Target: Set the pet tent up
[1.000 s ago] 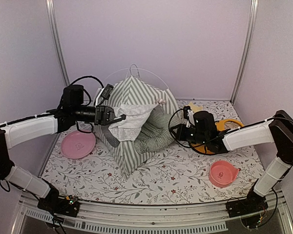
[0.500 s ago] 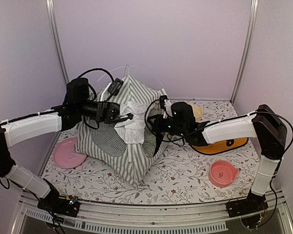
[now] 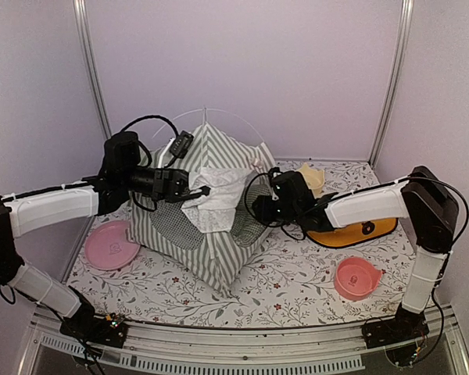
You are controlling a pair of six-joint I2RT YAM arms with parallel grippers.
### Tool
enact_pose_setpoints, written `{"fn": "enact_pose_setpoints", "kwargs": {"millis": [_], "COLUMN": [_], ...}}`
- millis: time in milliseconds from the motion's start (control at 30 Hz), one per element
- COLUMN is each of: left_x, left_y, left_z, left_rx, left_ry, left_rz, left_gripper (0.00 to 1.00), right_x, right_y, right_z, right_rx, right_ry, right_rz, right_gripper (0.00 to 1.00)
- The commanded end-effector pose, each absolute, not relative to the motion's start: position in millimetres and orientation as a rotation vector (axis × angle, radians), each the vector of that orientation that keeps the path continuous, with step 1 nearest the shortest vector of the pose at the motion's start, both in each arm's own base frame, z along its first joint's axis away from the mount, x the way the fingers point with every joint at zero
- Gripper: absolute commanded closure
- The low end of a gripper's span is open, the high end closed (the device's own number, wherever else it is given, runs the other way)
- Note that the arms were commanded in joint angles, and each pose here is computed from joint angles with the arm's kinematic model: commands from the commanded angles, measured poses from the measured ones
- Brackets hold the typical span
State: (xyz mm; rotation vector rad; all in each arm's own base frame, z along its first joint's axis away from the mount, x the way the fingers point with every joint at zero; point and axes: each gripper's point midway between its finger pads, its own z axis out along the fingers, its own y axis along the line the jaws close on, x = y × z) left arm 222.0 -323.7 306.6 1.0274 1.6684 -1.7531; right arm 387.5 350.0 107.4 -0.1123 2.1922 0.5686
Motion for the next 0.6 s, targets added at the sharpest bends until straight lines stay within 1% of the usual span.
{"fn": "enact_pose_setpoints", "kwargs": {"millis": [0, 133, 233, 300, 367, 433, 500, 567], "left_x": [216, 221, 224, 227, 230, 230, 230, 229], "left_y": [-315, -316, -317, -318, -319, -319, -320, -321], "left_z": [311, 299, 297, 294, 292, 292, 292, 295], "left_rx": [1.080, 1.067, 1.065, 1.062, 1.059, 1.066, 1.074, 1.085], "left_ry": [1.596, 1.627, 1.632, 1.642, 1.650, 1.646, 1.640, 1.626], "left_rz": [-1.750, -1.747, -1.740, -1.733, -1.733, -1.739, -1.749, -1.763], "left_gripper": [1.00, 1.00, 1.00, 1.00, 1.00, 1.00, 1.00, 1.00], "right_x": [375, 359, 348, 341, 335, 327, 318, 314], "right_y": [328, 330, 327, 324, 323, 327, 339, 353], "right_z": [117, 145, 162, 169, 175, 182, 186, 182], "right_rx": [-0.135, -0.164, -0.165, -0.159, -0.159, -0.180, -0.253, -0.331], "right_ry": [2.201, 2.160, 2.136, 2.137, 2.137, 2.120, 2.087, 2.075], "right_rz": [0.440, 0.470, 0.498, 0.512, 0.523, 0.530, 0.544, 0.555], "right_gripper": [0.39, 0.25, 0.20, 0.18, 0.18, 0.21, 0.25, 0.32]}}
